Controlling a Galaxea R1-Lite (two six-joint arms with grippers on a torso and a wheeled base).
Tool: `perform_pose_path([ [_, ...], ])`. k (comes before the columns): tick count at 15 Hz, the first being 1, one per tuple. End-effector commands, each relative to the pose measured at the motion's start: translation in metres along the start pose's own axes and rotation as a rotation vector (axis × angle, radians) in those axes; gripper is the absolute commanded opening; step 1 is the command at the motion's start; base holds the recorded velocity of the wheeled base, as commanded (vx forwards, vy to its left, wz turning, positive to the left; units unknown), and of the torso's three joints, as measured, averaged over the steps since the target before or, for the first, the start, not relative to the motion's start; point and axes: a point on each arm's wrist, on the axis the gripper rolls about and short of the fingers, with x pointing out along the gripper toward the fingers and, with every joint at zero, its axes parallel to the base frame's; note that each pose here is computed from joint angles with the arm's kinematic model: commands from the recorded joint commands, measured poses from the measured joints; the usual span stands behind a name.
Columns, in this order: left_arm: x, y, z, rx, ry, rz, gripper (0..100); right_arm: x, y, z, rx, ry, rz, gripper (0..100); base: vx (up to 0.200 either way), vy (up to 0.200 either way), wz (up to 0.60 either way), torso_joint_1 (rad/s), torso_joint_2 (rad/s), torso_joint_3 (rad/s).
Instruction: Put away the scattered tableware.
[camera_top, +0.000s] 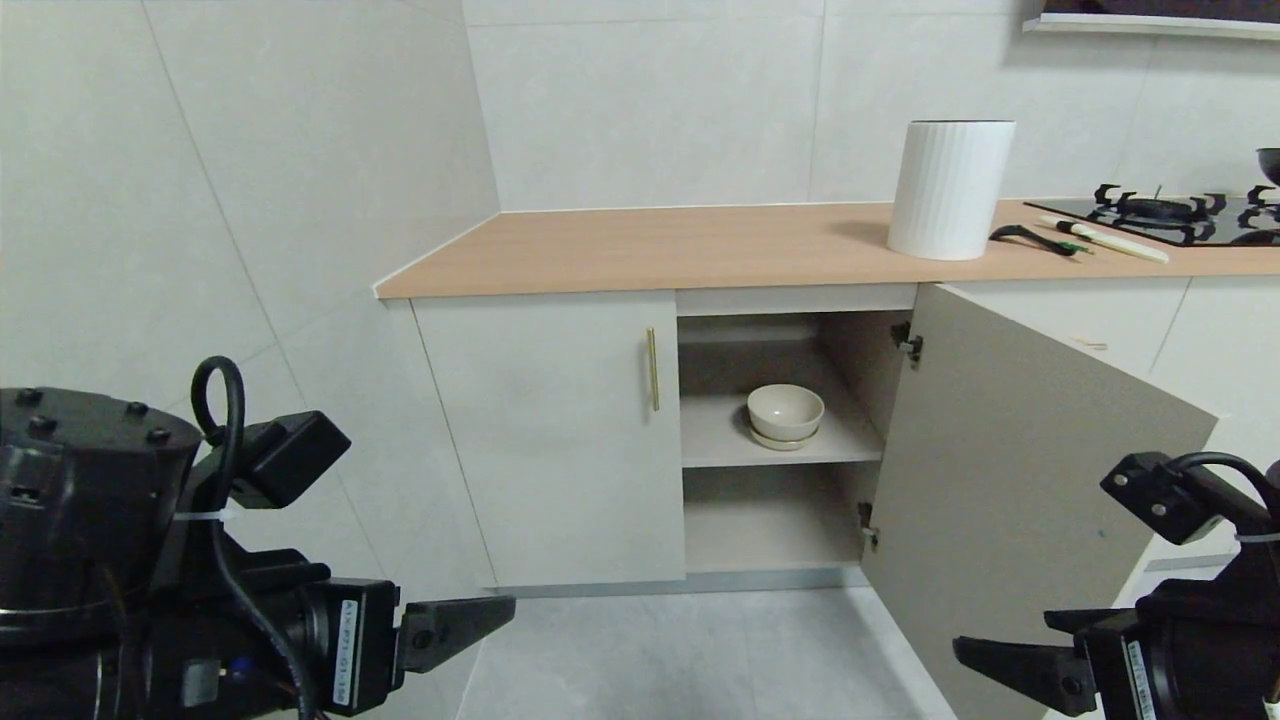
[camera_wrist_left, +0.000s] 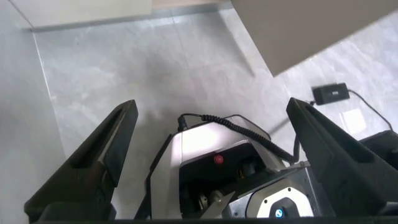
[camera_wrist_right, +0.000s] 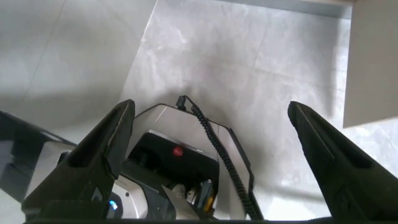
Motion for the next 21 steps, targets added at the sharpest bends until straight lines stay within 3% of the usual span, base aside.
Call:
perform_pose_path([
  [1, 0.000, 0.000, 0.000, -0.001, 0.000, 0.001, 100, -0.001, -0.001, -0.002, -0.005, 0.001, -0.005, 100, 0.000, 0.000, 0.00, 0.000, 0.00, 0.000],
  [10, 0.000, 0.000, 0.001, -0.002, -0.003, 0.002, 100, -0.002, -0.002, -0.002, -0.010, -0.012, -0.050, 100, 0.000, 0.000, 0.00, 0.000, 0.00, 0.000],
  [15, 0.000, 0.000, 0.001, -0.001, -0.006, 0.005, 100, -0.016, -0.005, 0.003, 0.004, 0.081, -0.111, 100, 0.000, -0.200, 0.00, 0.006, 0.01, 0.000],
  [21, 0.000, 0.000, 0.001, -0.002, -0.005, 0.005, 100, -0.020, -0.014, 0.003, -0.006, 0.134, -0.177, 100, 0.000, -0.200, 0.00, 0.003, 0.00, 0.005],
])
